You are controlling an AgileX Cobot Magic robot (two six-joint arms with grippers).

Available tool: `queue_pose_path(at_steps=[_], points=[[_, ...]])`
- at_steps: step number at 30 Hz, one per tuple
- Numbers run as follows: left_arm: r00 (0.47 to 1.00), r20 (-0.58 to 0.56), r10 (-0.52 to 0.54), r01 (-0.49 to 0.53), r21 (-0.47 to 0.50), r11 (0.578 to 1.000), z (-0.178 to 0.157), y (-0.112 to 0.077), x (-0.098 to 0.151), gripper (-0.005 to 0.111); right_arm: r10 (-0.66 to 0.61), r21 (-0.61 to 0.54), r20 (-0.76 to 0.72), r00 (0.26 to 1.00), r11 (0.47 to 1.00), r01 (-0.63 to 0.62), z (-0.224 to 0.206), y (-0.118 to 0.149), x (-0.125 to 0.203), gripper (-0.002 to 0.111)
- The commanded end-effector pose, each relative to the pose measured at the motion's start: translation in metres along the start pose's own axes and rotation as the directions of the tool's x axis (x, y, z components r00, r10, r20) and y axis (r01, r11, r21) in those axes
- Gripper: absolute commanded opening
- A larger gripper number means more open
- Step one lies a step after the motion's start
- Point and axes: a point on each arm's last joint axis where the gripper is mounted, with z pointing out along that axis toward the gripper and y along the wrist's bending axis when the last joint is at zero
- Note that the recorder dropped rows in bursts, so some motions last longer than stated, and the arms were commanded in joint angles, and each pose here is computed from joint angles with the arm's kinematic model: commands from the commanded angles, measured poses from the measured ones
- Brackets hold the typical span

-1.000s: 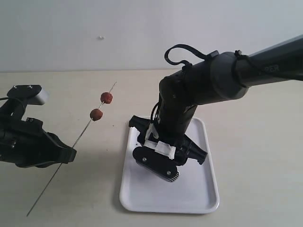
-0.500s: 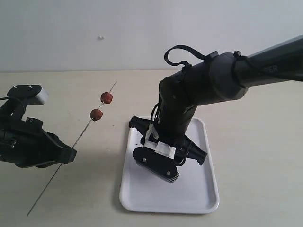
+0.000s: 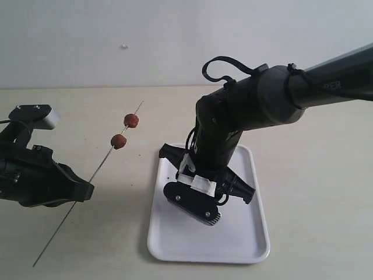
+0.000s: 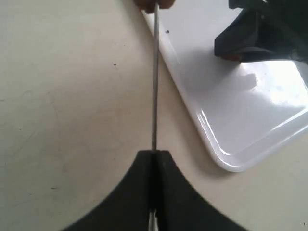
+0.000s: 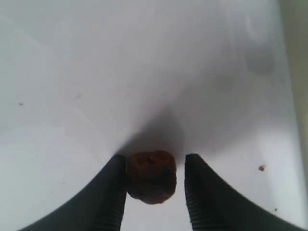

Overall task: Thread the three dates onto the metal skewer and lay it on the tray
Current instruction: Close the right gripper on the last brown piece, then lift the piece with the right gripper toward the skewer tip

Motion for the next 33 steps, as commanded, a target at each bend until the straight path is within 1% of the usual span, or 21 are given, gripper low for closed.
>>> queue_pose_path(at_steps=[1, 7, 16, 19, 24, 26, 31, 33], points=[[1.000, 0.000, -0.009, 0.009, 0.002, 1.000, -0.0007, 0.0003, 0.0009, 0.000, -0.001, -0.004, 0.002, 1.000, 1.000, 0.001, -0.0003, -0.0002, -0.0002, 0.038], [1.000, 0.000, -0.009, 0.009, 0.002, 1.000, -0.0007, 0.0003, 0.0009, 0.000, 0.002, -0.002, 0.001, 1.000, 1.000, -0.002, -0.0003, -0.0004, -0.0001, 0.032], [1.000, 0.000, -0.009, 0.009, 0.002, 1.000, -0.0007, 0.0003, 0.0009, 0.000, 0.003, 0.001, 0.000, 1.000, 1.000, -0.003, -0.0003, -0.0007, 0.0000, 0.031], [1.000, 0.000, -0.009, 0.009, 0.002, 1.000, -0.0007, 0.0003, 0.0009, 0.000, 0.046, 0.003, -0.001, 0.999, 0.999, -0.046, -0.0003, -0.0009, 0.0001, 0.029], [1.000, -0.001, -0.010, 0.010, 0.004, 1.000, -0.0007, 0.0002, 0.0010, 0.000, 0.065, 0.007, -0.002, 0.998, 0.998, -0.065, -0.0003, -0.0012, 0.0002, 0.029], [1.000, -0.001, -0.010, 0.010, 0.004, 1.000, -0.0007, 0.0002, 0.0010, 0.000, 0.093, 0.012, -0.004, 0.996, 0.996, -0.092, -0.0012, -0.0017, 0.0004, 0.029], [1.000, -0.002, -0.010, 0.010, 0.006, 1.000, -0.0007, 0.0000, 0.0011, 0.000, 0.221, 0.054, -0.009, 0.975, 0.974, -0.220, -0.0043, -0.0053, 0.0019, 0.029], [1.000, -0.002, -0.010, 0.010, 0.006, 1.000, -0.0007, 0.0000, 0.0011, 0.000, 0.248, 0.064, -0.009, 0.969, 0.967, -0.247, -0.0071, -0.0061, 0.0022, 0.029]])
